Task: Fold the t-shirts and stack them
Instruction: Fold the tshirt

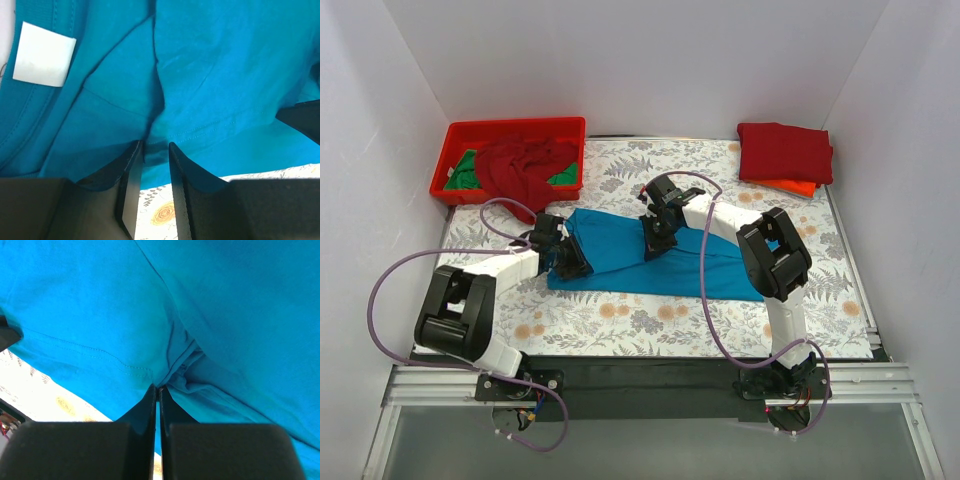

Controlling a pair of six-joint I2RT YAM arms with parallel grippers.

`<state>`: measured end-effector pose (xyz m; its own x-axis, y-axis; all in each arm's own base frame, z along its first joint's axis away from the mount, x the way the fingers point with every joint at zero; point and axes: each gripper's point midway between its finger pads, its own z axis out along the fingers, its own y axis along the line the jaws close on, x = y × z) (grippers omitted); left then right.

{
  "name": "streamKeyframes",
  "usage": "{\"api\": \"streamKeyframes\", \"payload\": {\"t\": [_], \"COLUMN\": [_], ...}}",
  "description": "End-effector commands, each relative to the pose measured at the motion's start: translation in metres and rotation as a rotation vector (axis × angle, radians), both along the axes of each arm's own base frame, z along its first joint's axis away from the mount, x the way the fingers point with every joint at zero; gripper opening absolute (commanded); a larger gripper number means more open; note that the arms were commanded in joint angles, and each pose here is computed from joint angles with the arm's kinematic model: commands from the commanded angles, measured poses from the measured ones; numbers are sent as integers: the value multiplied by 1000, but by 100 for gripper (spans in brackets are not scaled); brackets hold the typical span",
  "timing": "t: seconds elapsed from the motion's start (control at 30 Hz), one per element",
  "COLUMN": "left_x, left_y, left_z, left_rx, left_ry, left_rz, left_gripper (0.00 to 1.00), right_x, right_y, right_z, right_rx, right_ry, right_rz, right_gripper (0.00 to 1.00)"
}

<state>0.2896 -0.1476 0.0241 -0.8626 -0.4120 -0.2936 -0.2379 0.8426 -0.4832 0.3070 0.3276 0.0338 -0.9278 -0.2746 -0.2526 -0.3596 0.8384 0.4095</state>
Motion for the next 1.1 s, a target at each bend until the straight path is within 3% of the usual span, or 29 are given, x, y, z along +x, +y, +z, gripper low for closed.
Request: {"api": "streamKeyframes", "payload": {"t": [0.0, 0.1, 0.27, 0.37, 0.67, 1.07], "left_x": [11, 11, 13, 13, 14, 7], "left_y": [-1, -3, -6, -6, -4, -3], "left_z": [5, 1, 10, 14, 35, 29], "left_rx": [6, -2, -23, -28, -29, -28], "left_ry": [-33, -24, -52, -61, -102, -64], "left_rz": [2, -7, -17, -15, 3, 11], "left_gripper": [26, 24, 5, 0, 0, 2], "right_x": [1, 0, 1, 1, 1, -1], "right_y": [7, 7, 8, 7, 6, 4], "right_z": [20, 20, 22, 24, 32, 35], "right_rx": [41, 40, 42, 41, 42, 42], "right_ry": [-24, -23, -30, -28, -35, -27], "right_rz": [9, 9, 10, 6, 2, -2], "right_gripper": [1, 1, 1, 1, 1, 1]}}
